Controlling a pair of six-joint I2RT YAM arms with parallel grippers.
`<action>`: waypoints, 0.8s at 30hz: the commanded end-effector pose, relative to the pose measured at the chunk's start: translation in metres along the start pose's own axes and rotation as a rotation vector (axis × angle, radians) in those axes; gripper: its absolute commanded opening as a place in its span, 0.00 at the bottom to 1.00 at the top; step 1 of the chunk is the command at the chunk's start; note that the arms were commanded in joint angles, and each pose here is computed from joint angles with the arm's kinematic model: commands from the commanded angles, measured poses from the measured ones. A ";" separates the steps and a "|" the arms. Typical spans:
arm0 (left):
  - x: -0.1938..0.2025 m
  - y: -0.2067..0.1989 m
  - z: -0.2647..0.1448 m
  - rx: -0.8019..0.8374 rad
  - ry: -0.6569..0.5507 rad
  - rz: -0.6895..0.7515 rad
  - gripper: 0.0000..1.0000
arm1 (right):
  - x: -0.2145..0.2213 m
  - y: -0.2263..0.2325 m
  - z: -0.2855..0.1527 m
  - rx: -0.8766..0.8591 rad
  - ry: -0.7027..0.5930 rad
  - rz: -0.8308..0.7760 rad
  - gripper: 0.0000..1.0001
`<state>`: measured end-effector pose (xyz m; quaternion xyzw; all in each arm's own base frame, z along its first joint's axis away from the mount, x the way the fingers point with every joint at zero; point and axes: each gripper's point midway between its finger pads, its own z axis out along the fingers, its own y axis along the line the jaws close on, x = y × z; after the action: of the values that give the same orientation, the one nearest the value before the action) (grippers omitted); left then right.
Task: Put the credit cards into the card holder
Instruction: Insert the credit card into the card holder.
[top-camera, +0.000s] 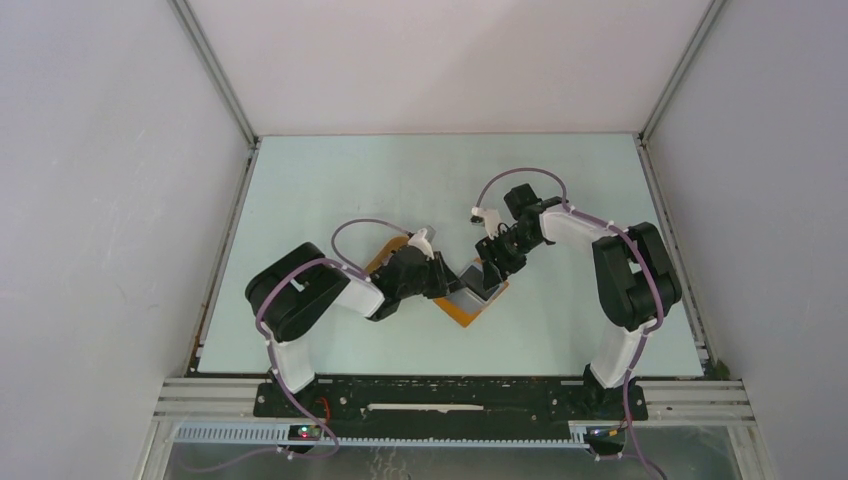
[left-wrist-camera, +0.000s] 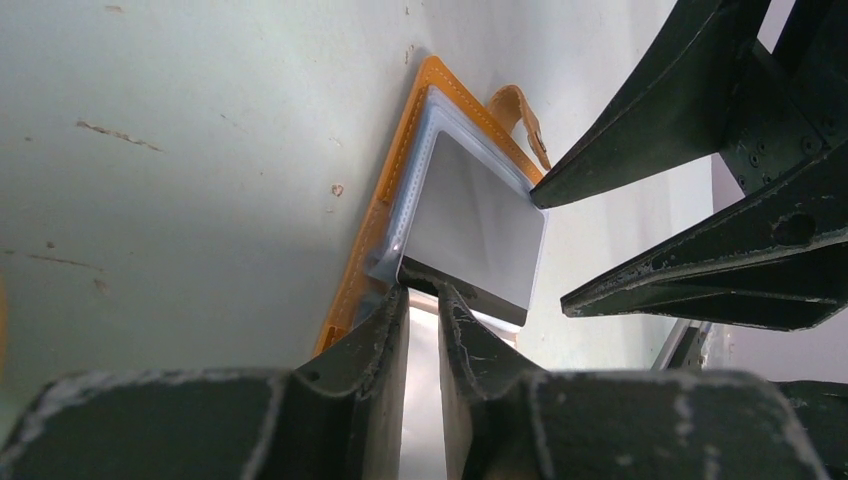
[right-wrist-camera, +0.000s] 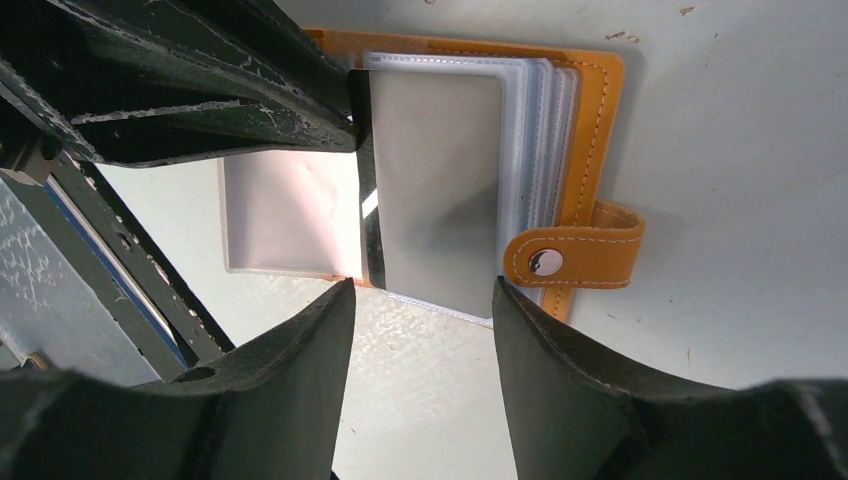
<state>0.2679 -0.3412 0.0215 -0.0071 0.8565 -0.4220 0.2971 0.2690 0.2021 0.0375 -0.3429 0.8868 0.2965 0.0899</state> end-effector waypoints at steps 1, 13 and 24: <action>0.005 0.027 0.002 -0.102 0.028 0.043 0.22 | -0.010 -0.007 -0.004 0.026 -0.018 0.009 0.62; 0.004 0.025 0.002 -0.098 0.029 0.049 0.22 | -0.006 0.008 0.000 -0.078 0.008 0.065 0.61; 0.005 0.026 0.003 -0.100 0.033 0.050 0.22 | -0.009 -0.011 -0.006 0.044 -0.009 0.044 0.64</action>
<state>0.2691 -0.3413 0.0209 -0.0002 0.8588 -0.4173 0.2973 0.2698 0.2039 0.0370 -0.3216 0.8919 0.3102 0.0701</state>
